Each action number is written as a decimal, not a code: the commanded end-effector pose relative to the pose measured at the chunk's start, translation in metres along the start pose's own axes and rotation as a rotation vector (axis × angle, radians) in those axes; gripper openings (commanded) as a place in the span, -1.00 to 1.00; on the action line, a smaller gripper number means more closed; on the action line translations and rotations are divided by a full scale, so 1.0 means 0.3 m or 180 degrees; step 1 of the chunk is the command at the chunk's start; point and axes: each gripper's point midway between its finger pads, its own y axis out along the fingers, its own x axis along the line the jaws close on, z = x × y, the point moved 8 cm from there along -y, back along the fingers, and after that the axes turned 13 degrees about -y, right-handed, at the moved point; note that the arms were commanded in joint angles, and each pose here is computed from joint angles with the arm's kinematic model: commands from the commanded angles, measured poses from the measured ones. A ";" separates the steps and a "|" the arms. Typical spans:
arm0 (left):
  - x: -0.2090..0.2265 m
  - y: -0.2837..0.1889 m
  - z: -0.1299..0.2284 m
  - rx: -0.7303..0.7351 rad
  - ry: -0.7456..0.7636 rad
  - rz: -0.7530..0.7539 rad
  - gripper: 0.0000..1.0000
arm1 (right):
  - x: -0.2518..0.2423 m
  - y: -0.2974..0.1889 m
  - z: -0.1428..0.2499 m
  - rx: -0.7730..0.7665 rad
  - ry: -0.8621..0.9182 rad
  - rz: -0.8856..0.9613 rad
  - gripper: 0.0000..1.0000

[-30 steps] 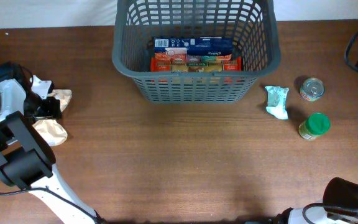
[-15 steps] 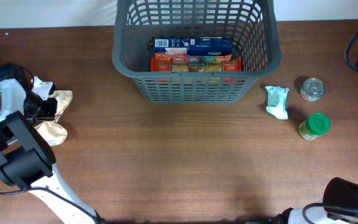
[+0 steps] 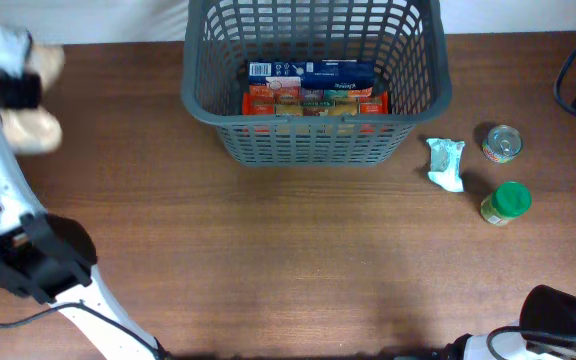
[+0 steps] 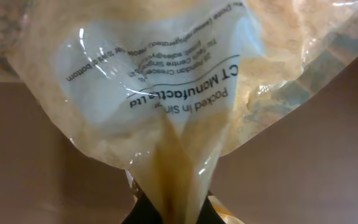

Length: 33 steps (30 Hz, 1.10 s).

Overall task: Pack container
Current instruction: 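Grasp the clear bread bag with the left gripper, then carry the bread bag into the basket and release it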

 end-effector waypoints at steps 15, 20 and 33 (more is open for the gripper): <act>-0.932 -0.619 -0.174 -0.2222 0.3448 0.0730 -0.97 | -0.011 0.007 0.001 0.0019 0.0042 0.0064 0.98; -1.174 -0.494 -0.121 -0.2034 0.3811 0.1108 -0.97 | -0.011 0.007 0.001 0.0019 0.0042 0.0064 0.97; -1.559 -0.167 0.079 -0.1158 0.3934 0.1604 -0.97 | -0.011 0.007 0.001 0.0019 0.0042 0.0064 0.98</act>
